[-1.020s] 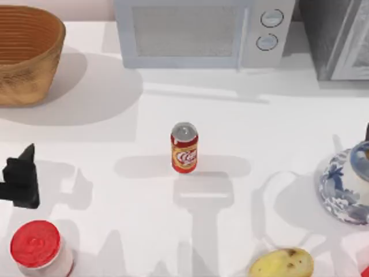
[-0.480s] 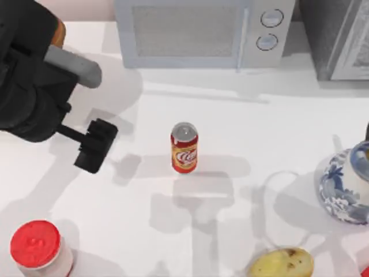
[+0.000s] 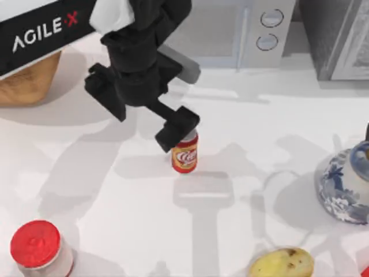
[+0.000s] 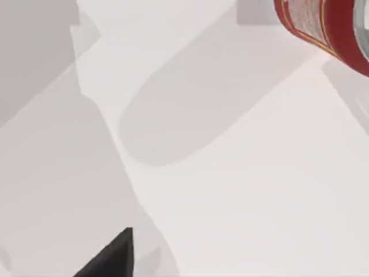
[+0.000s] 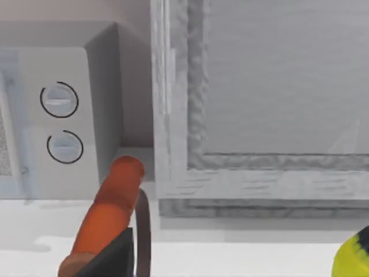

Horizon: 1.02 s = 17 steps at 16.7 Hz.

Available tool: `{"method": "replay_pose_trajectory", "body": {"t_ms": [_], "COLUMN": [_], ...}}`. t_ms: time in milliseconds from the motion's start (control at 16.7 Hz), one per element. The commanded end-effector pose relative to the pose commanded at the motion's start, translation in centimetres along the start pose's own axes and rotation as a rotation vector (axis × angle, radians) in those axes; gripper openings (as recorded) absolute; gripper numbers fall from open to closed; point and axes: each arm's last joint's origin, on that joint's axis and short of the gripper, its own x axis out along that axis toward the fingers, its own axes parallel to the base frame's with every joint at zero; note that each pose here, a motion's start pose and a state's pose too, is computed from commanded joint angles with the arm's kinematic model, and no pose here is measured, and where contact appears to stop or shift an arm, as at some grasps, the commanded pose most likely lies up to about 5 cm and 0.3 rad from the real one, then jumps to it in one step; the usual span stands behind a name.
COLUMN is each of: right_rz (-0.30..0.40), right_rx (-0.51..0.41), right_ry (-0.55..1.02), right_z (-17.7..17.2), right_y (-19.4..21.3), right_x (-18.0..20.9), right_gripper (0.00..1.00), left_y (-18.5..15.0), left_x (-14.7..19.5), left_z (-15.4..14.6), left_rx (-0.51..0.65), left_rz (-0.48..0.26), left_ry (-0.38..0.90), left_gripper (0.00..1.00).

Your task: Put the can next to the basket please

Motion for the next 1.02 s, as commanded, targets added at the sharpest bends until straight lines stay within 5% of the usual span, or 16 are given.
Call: {"method": "replay_pose_trajectory", "body": {"t_ms": [360, 1020], "right_rz": [0.000, 0.000], "right_rx": [0.000, 0.000], "right_ry": [0.000, 0.000], "right_z": [0.0, 0.0], "right_y": [0.0, 0.0], "right_x": [0.0, 0.0], "right_gripper": [1.00, 1.00], "left_y": [-2.5, -3.0], "left_x": [1.1, 2.5], "left_z": [5.3, 5.7], "left_rx": [0.081, 0.091], "left_rz": [-0.001, 0.000], "left_ry": [0.023, 0.018], "left_gripper": [1.00, 1.00]}}
